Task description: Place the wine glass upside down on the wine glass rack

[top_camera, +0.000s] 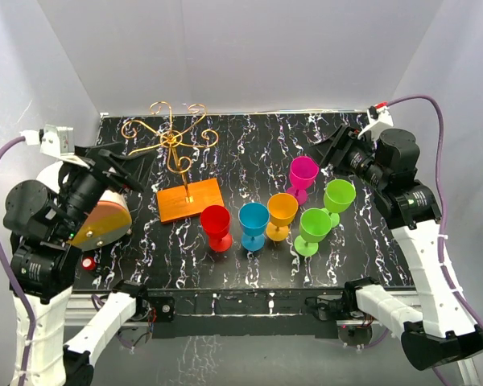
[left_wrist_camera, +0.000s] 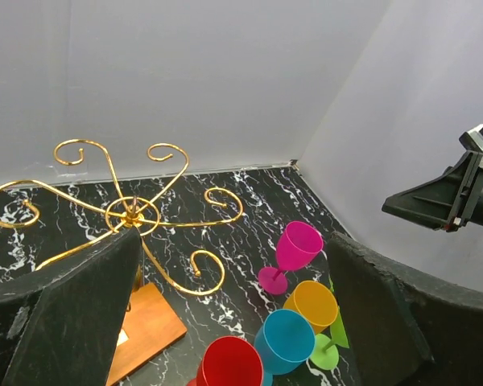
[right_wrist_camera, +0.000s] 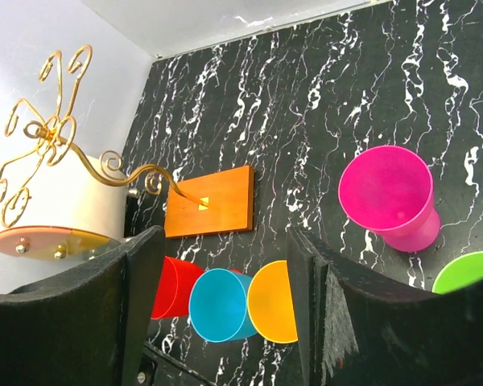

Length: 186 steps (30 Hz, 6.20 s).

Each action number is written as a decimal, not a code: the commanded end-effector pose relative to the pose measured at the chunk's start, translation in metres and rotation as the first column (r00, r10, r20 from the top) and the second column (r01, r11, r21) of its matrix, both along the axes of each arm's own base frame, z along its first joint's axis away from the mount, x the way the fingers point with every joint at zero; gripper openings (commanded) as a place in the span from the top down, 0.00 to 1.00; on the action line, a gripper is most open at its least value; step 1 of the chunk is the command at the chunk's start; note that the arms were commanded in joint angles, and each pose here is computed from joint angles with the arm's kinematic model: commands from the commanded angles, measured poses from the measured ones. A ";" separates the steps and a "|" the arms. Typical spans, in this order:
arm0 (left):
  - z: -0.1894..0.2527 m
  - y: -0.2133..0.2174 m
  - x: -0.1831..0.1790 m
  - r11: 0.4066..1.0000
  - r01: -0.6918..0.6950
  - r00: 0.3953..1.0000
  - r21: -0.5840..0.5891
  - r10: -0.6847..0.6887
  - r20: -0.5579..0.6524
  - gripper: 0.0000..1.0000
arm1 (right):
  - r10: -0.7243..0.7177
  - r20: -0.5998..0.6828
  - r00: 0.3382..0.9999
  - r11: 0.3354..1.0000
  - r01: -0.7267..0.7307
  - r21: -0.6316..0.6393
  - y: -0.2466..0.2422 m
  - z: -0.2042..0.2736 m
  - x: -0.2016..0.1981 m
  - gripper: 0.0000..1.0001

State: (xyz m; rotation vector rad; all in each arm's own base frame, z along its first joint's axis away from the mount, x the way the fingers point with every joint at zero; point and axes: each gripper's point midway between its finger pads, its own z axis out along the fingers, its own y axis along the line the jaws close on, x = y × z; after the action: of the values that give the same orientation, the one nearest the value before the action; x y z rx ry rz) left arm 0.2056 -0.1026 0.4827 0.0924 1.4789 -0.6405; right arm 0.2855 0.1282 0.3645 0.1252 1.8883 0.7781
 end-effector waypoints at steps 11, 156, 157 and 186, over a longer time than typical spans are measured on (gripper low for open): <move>-0.017 0.000 -0.009 0.999 0.020 0.997 0.031 -0.022 0.067 0.01 | -0.117 0.005 0.993 0.978 0.116 -0.174 -0.031 -0.022 0.003 0.39; 0.055 -0.223 0.119 0.472 0.248 0.909 -0.846 -0.415 0.035 1.00 | -0.148 0.407 0.901 0.938 -0.002 0.346 0.000 0.079 -0.029 0.42; 0.056 -0.222 0.118 0.495 0.259 0.914 -0.830 -0.404 0.044 1.00 | -0.143 0.410 0.901 0.946 0.003 0.324 -0.001 0.075 -0.032 0.41; 0.045 -0.210 0.062 0.894 0.439 0.871 0.085 -0.447 0.204 1.00 | 0.162 0.188 0.969 0.841 -0.235 0.487 0.062 0.133 -0.021 0.42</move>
State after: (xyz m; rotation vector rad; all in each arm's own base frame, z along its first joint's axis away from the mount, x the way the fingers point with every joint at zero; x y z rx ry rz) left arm 0.2746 -0.3197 0.5142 0.4024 1.3640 -1.0424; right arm 0.2701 0.1611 0.4579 0.2154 1.5729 1.1029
